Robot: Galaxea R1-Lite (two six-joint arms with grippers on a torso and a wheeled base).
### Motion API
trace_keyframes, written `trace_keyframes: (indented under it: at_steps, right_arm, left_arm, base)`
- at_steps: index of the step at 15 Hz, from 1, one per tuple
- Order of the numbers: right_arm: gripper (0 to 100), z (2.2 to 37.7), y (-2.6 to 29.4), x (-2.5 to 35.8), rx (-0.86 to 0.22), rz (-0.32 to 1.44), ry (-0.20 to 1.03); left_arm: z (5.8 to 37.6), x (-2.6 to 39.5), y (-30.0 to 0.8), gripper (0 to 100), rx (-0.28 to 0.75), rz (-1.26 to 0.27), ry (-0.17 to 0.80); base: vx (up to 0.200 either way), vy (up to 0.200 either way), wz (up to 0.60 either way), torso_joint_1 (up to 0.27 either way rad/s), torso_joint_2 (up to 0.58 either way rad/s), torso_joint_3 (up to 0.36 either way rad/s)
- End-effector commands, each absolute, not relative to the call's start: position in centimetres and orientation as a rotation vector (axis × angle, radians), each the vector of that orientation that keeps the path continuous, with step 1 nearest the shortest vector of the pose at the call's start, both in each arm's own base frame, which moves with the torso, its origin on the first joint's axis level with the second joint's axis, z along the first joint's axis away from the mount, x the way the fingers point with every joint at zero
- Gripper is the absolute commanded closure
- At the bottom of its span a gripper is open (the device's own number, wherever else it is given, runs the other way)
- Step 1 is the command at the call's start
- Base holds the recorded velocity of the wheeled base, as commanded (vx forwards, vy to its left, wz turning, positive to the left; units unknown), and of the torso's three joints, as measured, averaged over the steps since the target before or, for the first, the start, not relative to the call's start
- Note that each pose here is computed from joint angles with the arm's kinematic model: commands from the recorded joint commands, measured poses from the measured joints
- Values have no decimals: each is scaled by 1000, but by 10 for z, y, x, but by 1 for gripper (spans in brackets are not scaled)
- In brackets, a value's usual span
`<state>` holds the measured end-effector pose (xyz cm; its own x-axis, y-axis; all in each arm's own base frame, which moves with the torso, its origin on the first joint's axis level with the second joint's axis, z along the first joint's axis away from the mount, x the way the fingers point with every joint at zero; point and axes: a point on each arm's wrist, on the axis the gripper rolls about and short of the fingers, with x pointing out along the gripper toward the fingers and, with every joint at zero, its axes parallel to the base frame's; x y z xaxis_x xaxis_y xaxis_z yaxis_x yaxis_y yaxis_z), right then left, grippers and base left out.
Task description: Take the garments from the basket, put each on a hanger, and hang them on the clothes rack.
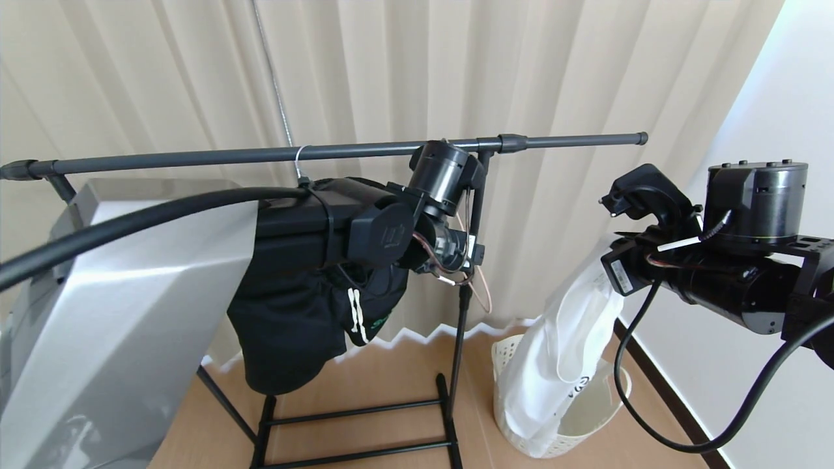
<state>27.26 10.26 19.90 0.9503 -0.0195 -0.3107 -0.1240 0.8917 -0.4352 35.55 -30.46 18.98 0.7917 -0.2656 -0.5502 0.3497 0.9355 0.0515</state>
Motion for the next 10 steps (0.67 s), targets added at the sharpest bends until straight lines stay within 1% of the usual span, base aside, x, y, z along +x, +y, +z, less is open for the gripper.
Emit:
trace_keyframes:
  at_steps: [1,3,5,10]
  right_arm:
    - [100,198,103,272,-470,56,317]
    - [100,198,103,273,-470,56,317]
    - [100,198,103,272,-469,56,316]
    - [100,199,103,271,-469,59,314]
  left_arm:
    - [169,370,-305,0,167,-319,583]
    - [164,379,-307,0,143,-320,540]
    - [166,382,-307,0,121,-323,505]
    - [152,389,-306,0,155,-298,529]
  base:
    - [0,0,0,0,0,0]
    - [0,0,0,0,0,0]
    - [0,0,0,0,0,0]
    - [0,0,0,0,0,0]
